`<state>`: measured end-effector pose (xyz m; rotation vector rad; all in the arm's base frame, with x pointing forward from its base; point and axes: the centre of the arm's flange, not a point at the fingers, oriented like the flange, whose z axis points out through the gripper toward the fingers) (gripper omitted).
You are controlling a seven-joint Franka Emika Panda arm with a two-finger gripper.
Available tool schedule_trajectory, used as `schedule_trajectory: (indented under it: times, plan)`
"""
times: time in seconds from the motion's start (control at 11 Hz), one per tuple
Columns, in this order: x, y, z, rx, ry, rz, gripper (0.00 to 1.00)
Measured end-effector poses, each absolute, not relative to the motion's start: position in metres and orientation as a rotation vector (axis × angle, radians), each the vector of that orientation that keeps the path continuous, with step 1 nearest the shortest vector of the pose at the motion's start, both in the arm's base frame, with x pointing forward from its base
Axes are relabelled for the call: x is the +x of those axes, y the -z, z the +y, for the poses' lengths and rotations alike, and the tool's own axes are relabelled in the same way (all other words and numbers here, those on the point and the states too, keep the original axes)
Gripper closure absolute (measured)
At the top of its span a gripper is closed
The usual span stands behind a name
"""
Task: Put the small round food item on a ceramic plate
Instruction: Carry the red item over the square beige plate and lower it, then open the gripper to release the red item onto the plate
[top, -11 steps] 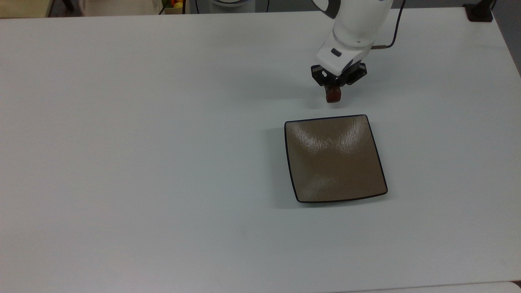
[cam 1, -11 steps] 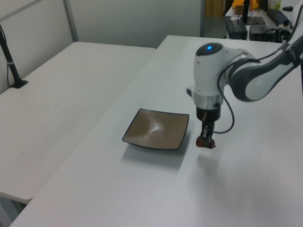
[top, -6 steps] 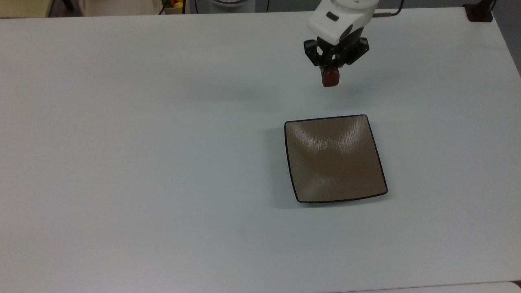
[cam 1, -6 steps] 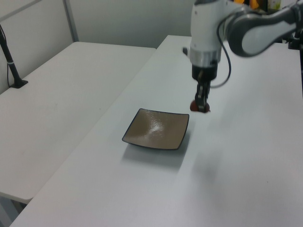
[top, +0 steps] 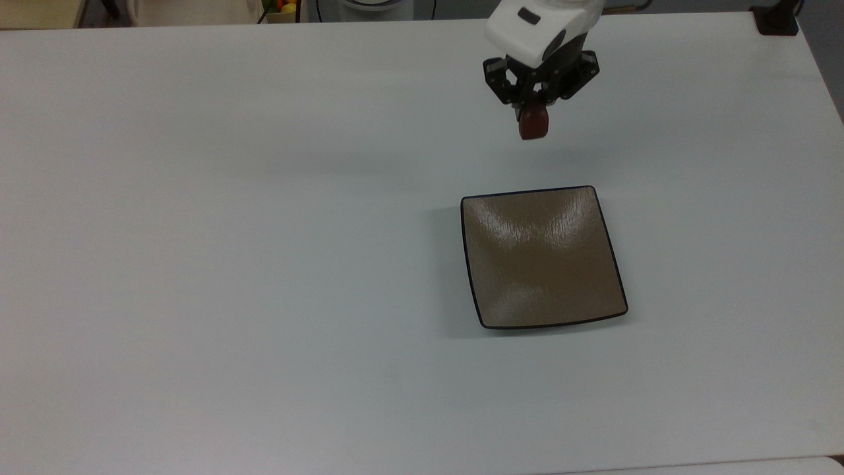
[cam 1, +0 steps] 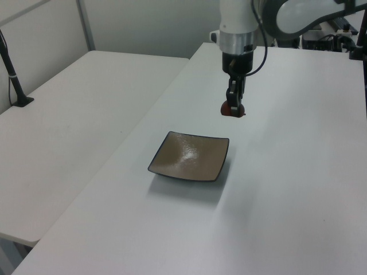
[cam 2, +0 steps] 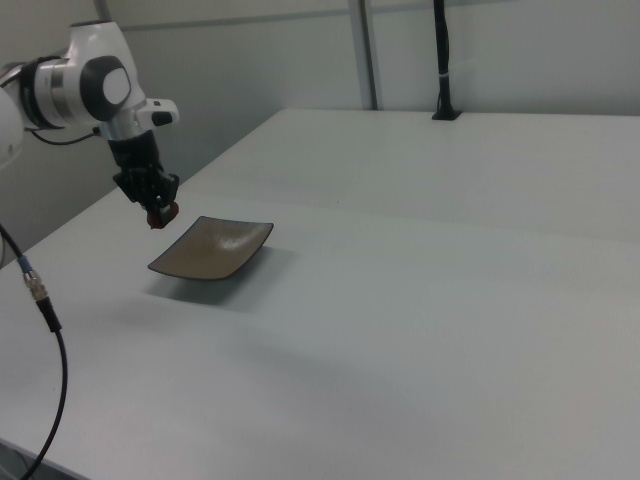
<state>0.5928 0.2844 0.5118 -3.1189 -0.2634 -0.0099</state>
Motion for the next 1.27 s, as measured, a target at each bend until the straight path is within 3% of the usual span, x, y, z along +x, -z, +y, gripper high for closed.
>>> schedule_trajectory:
  times: [0.54,1.27]
  plan:
    - [0.648,-0.454,0.282,-3.061,0.110,-0.393,0.78]
    - [0.684,-0.355,0.299,-2.998,0.257,-0.380,0.78]
